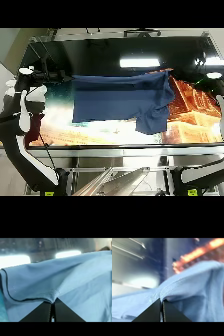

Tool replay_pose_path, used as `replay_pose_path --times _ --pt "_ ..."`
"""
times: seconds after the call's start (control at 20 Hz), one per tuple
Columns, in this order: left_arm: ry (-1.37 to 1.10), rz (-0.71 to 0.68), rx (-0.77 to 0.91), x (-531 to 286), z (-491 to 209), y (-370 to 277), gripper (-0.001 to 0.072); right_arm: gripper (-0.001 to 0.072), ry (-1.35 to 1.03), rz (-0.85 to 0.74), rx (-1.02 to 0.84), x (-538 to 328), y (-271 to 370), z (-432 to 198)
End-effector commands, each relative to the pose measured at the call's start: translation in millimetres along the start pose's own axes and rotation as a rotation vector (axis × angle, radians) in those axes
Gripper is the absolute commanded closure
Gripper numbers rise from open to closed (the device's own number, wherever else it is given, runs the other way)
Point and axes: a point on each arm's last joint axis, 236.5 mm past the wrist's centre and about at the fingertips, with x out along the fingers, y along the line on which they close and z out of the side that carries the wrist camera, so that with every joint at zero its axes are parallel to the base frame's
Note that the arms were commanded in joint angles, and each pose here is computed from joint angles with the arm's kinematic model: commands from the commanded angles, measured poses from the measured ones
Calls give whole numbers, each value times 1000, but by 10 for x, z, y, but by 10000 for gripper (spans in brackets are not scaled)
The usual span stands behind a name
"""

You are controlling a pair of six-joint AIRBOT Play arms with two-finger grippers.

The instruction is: Fold the shirts.

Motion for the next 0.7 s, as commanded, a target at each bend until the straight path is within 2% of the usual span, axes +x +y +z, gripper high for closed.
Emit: replay_pose_path --times 0.0,0.35,0.65 --pt "25 60 1 201 -87 234 690 692 55 -65 -11 162 -332 -213" --pt "124 249 107 348 -284 496 691 692 100 -111 -15 285 -591 -400" --pt "108 266 109 297 -214 418 690 692 110 -122 8 283 -614 -417"
